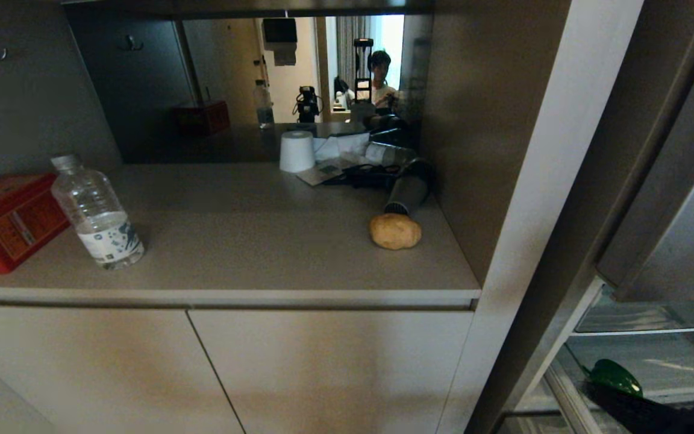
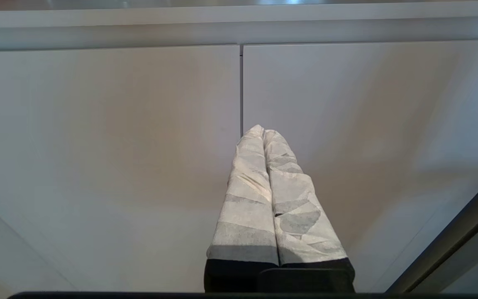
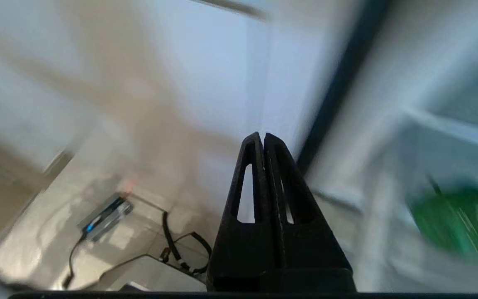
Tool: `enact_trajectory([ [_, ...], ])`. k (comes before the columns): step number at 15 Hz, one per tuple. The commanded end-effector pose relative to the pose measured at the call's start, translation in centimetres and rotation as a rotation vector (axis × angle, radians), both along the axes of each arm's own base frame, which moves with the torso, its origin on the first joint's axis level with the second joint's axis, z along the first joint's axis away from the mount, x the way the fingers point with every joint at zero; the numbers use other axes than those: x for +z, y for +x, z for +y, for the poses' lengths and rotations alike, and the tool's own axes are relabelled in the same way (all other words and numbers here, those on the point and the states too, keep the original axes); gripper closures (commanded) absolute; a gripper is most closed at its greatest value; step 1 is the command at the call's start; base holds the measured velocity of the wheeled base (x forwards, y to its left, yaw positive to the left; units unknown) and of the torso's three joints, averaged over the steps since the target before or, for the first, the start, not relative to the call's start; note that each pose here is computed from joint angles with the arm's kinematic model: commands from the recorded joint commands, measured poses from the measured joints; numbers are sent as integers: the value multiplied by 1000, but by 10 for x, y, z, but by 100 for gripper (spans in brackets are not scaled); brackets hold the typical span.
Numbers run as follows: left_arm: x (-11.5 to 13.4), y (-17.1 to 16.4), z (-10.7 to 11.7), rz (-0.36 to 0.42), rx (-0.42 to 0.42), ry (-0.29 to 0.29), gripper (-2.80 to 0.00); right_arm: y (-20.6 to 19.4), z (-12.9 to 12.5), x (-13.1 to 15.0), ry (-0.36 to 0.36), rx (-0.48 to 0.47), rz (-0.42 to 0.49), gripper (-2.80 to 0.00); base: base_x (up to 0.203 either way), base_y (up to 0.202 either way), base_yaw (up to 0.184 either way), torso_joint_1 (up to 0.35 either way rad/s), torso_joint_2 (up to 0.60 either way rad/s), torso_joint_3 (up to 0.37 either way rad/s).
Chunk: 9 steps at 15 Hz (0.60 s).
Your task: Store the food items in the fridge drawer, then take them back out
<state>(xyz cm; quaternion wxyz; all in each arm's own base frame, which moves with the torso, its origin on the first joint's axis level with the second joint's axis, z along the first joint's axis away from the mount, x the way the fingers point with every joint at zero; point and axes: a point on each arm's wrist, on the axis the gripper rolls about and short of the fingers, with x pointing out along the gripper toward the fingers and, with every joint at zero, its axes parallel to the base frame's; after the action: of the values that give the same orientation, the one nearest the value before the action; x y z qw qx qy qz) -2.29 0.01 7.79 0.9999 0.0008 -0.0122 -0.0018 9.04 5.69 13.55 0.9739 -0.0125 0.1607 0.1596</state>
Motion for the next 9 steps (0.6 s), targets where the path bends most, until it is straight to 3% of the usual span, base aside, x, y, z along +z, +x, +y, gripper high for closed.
enact_trajectory([
  [1,-2,1,0,9,1,0,0,3,-27,-6,31,-181,22,0,0,0,0,0,0,0],
  [4,-3,1,0,11,1,0,0,7,-51,-15,51,-367,108,0,0,0,0,0,0,0],
  [9,-3,1,0,11,-1,0,0,22,-83,-23,117,-552,223,0,0,0,0,0,0,0],
])
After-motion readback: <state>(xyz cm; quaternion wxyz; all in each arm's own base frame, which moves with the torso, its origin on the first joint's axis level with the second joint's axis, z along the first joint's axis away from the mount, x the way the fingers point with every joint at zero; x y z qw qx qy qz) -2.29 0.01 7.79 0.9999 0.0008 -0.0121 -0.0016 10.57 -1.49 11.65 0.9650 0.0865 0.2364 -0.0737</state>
